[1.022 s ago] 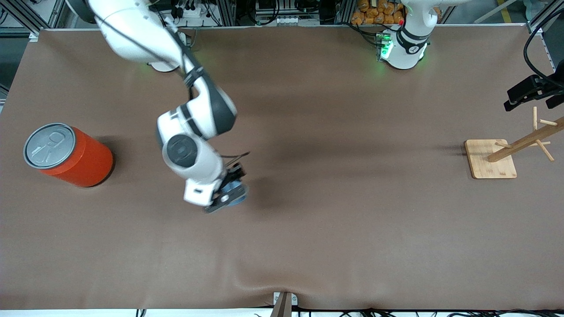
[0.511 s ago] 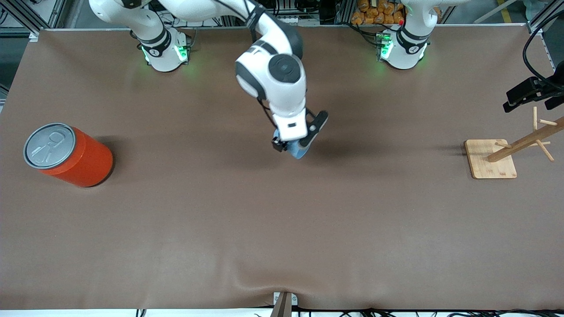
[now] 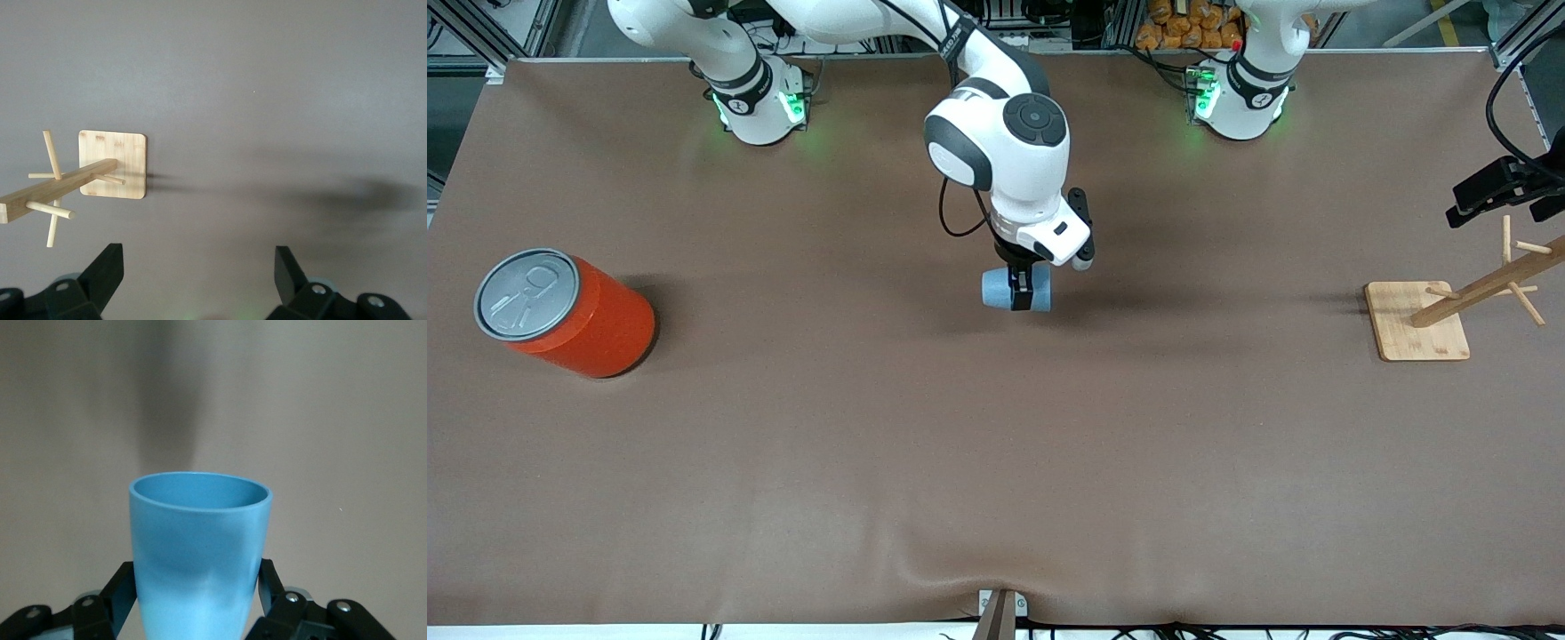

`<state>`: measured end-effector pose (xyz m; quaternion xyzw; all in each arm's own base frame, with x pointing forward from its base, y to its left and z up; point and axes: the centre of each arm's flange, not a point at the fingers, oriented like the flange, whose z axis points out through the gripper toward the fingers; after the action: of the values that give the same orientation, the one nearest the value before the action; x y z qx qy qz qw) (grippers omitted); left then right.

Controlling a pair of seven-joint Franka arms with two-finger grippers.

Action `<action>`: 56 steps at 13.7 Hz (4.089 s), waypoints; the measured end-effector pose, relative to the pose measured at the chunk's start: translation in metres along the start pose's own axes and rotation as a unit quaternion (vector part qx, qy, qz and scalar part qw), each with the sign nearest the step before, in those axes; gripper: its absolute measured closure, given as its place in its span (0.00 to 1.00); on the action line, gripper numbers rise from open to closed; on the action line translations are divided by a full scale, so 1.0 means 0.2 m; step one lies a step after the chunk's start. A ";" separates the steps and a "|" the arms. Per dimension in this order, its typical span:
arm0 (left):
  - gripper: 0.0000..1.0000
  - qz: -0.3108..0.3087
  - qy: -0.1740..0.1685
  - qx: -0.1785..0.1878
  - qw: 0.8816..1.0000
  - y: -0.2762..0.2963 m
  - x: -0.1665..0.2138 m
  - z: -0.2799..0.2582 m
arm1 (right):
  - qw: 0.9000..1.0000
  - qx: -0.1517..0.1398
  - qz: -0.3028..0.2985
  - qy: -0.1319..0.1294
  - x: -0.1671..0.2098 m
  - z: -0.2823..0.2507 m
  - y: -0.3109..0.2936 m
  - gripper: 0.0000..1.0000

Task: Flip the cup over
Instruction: 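Carry the blue cup with the right gripper toward the table middle, then set the cup down with the right gripper while the left gripper approaches, then grasp the lying blue cup with the left gripper while the right withdraws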

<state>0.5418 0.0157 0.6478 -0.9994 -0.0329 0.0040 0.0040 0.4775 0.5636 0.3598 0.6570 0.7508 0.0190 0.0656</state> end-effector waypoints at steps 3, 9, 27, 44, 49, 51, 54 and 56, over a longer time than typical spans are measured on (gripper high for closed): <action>0.00 0.000 -0.004 0.000 1.000 0.00 0.01 0.02 | 0.999 0.010 -0.037 -0.006 0.10 0.16 -0.15 0.21; 0.00 0.002 -0.018 0.000 1.000 0.01 0.05 0.10 | 0.997 0.020 -0.069 -0.010 0.20 0.39 -0.37 0.21; 0.00 0.071 -0.060 -0.006 0.996 0.26 0.13 0.33 | 0.998 0.022 -0.064 -0.011 0.23 0.67 -0.43 0.21; 0.00 -0.076 -0.036 -0.285 0.955 0.85 -0.07 1.48 | 0.998 0.045 0.044 0.024 -0.49 -0.45 0.10 0.00; 0.00 -0.145 -0.061 -0.351 0.923 1.06 -0.16 1.66 | 0.985 0.079 0.152 0.009 -1.23 -0.68 0.34 0.00; 0.00 -0.157 -0.071 -0.386 0.906 1.14 -0.19 1.74 | 0.975 0.099 0.197 0.009 -1.56 -0.71 0.40 0.00; 0.00 -0.147 -0.069 -0.438 0.884 1.17 -0.28 1.93 | 0.957 0.103 0.269 0.021 -2.06 -0.79 0.49 0.00; 0.00 -0.137 -0.062 -0.456 0.877 1.15 -0.35 2.10 | 0.941 0.111 0.320 0.019 -2.44 -0.84 0.50 0.00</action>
<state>0.4828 -0.2148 0.2269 -0.8736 -0.1677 0.0500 -0.4540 0.6182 0.1052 0.5731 0.8655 0.4990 -0.0318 -0.0311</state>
